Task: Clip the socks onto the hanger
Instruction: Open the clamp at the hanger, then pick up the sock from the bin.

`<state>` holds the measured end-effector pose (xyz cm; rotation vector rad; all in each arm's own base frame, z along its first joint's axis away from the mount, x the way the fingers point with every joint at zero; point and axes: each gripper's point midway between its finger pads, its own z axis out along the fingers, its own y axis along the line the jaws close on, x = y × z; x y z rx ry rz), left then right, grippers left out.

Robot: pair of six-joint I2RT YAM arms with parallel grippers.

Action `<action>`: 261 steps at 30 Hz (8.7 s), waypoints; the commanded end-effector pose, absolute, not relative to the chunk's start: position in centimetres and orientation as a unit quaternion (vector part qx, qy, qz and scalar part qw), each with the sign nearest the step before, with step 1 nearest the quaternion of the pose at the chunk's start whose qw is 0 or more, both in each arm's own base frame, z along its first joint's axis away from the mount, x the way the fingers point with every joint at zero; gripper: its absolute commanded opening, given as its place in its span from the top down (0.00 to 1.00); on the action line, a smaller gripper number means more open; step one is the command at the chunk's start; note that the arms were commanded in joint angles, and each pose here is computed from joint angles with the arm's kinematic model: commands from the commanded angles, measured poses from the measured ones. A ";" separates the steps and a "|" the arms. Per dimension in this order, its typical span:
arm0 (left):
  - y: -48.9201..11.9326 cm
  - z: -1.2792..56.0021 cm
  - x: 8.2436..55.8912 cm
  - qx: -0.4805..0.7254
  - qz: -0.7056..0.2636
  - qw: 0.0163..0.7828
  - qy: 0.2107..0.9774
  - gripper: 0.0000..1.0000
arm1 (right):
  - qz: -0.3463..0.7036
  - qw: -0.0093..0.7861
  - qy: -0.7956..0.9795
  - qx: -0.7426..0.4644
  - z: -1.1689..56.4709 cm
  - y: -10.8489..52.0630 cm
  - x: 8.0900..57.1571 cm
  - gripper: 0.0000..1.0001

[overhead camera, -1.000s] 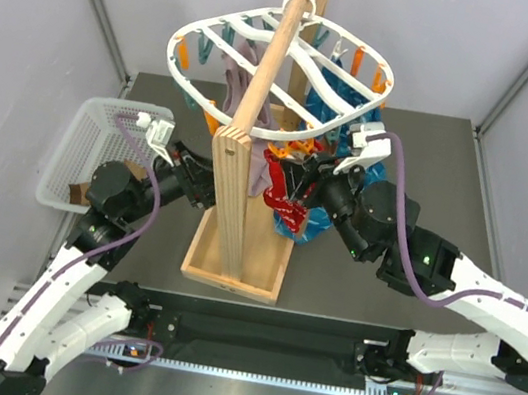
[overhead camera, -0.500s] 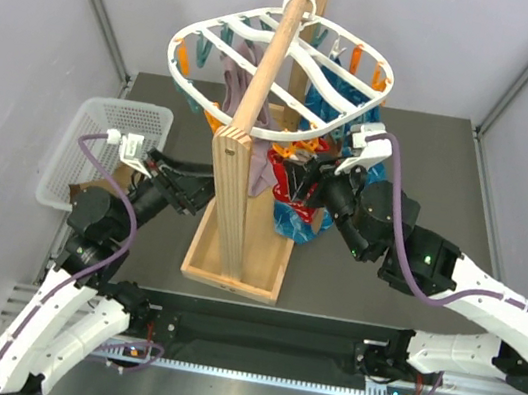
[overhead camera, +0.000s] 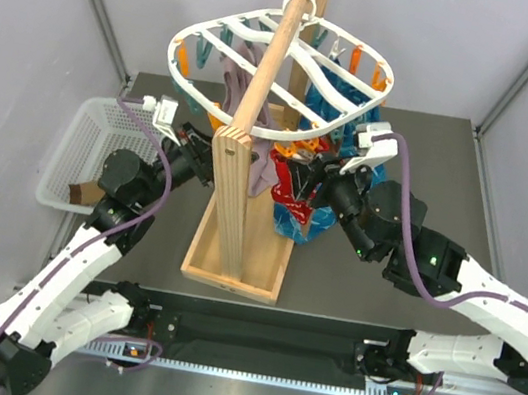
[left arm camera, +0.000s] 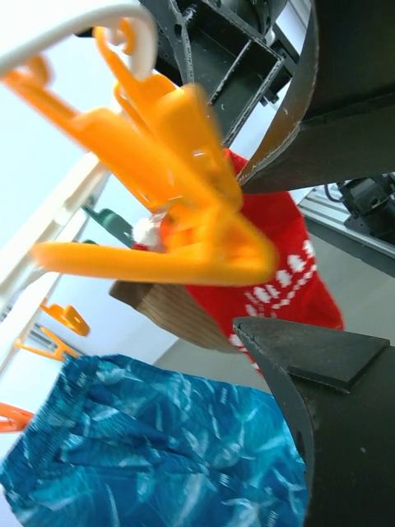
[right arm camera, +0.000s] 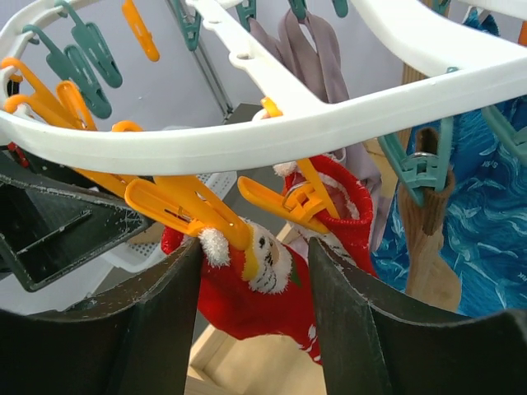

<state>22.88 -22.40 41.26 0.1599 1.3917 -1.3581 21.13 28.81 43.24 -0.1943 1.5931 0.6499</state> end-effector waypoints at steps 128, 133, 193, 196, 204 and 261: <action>-28.1 43.7 21.3 0.199 -0.527 0.598 0.570 1.00 | 0.312 0.620 0.715 -0.079 48.4 34.1 22.6 0.44; -28.0 43.7 21.2 0.200 -0.527 0.599 0.568 1.00 | 0.314 0.612 0.722 -0.075 47.6 34.8 22.7 0.44; -3.0 29.2 23.7 -0.236 0.018 0.598 0.766 0.43 | 0.298 0.614 0.728 -0.060 43.8 32.5 24.8 1.00; -2.5 28.8 24.7 -0.233 0.037 0.592 0.771 0.41 | 0.298 0.613 0.729 -0.061 43.6 32.5 24.8 1.00; 3.5 23.3 29.5 -0.331 -0.021 0.499 0.801 0.41 | 0.301 0.609 0.731 -0.065 43.3 32.3 24.5 1.00; 20.1 4.8 34.6 -0.658 0.110 0.272 0.693 0.83 | 0.293 0.580 0.754 -0.095 41.8 34.6 24.7 1.00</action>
